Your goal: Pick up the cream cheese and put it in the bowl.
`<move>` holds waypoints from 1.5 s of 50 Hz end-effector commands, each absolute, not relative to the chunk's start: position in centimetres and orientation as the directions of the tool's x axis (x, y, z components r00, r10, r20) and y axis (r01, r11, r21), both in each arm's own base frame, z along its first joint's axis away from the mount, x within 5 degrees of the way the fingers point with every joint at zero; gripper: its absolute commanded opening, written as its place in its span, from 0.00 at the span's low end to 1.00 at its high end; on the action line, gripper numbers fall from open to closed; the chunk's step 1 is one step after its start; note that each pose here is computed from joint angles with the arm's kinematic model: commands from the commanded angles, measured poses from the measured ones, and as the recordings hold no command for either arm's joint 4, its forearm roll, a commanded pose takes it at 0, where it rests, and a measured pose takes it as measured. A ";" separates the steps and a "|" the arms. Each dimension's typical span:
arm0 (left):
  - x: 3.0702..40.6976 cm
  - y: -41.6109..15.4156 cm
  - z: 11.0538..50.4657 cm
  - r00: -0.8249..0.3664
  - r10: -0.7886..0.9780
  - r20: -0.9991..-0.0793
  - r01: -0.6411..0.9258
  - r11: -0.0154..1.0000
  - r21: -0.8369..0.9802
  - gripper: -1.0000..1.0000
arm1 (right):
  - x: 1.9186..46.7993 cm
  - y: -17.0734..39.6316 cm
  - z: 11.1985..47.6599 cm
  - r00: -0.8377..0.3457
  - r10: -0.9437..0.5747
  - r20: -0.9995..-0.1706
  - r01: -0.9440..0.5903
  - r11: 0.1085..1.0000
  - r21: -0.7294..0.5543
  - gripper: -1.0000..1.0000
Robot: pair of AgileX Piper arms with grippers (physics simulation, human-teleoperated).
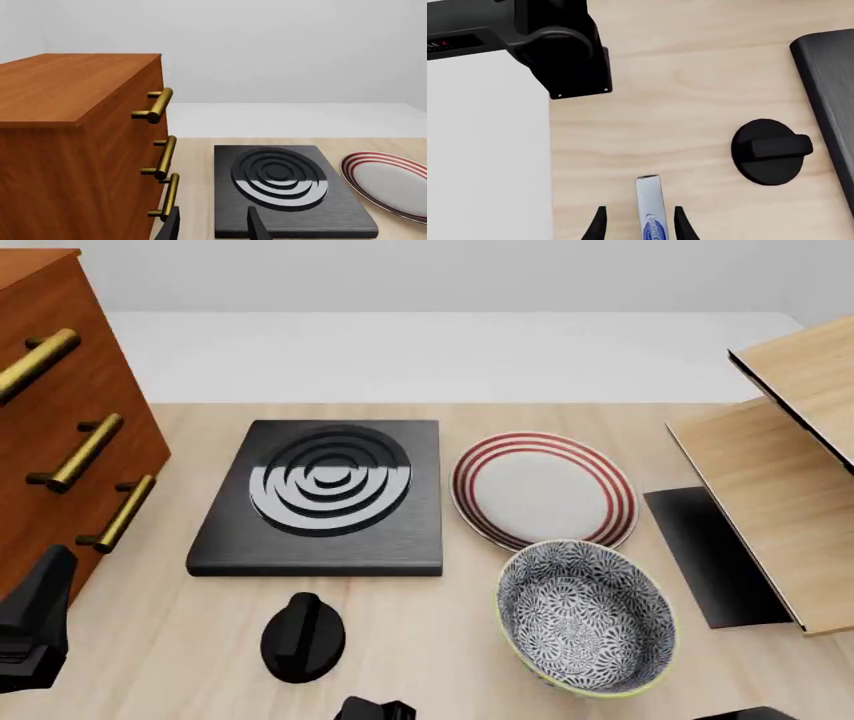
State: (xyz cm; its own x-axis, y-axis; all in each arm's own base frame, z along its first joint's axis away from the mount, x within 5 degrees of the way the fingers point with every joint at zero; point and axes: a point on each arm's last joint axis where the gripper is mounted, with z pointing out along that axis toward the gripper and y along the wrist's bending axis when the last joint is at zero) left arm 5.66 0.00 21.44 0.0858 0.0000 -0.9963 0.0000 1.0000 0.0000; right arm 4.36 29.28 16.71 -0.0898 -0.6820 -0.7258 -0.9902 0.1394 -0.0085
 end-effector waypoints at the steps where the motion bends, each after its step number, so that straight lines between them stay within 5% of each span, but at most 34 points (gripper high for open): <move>1: 5.7 0.0 21.4 0.086 0.000 -0.996 0.000 1.000 0.000 1.00 | 4.5 29.4 15.4 -0.104 -0.693 -0.714 -0.989 0.150 -0.002 1.00; 39: 5.7 0.0 21.4 0.086 0.000 -0.996 0.000 1.000 0.000 1.00 | 5.2 29.5 13.4 -0.121 -0.714 -0.689 -0.985 0.171 -0.004 1.00; 40: 5.7 0.0 21.4 0.086 0.000 -0.996 0.000 1.000 0.000 1.00 | 5.4 29.4 13.4 -0.115 -0.716 -0.688 -0.985 0.170 -0.011 0.00; 75: 5.7 0.0 21.4 0.086 0.000 -0.996 0.000 1.000 0.000 1.00 | 7.6 22.2 25.2 -0.017 -0.560 -0.828 -0.962 0.235 -0.139 0.00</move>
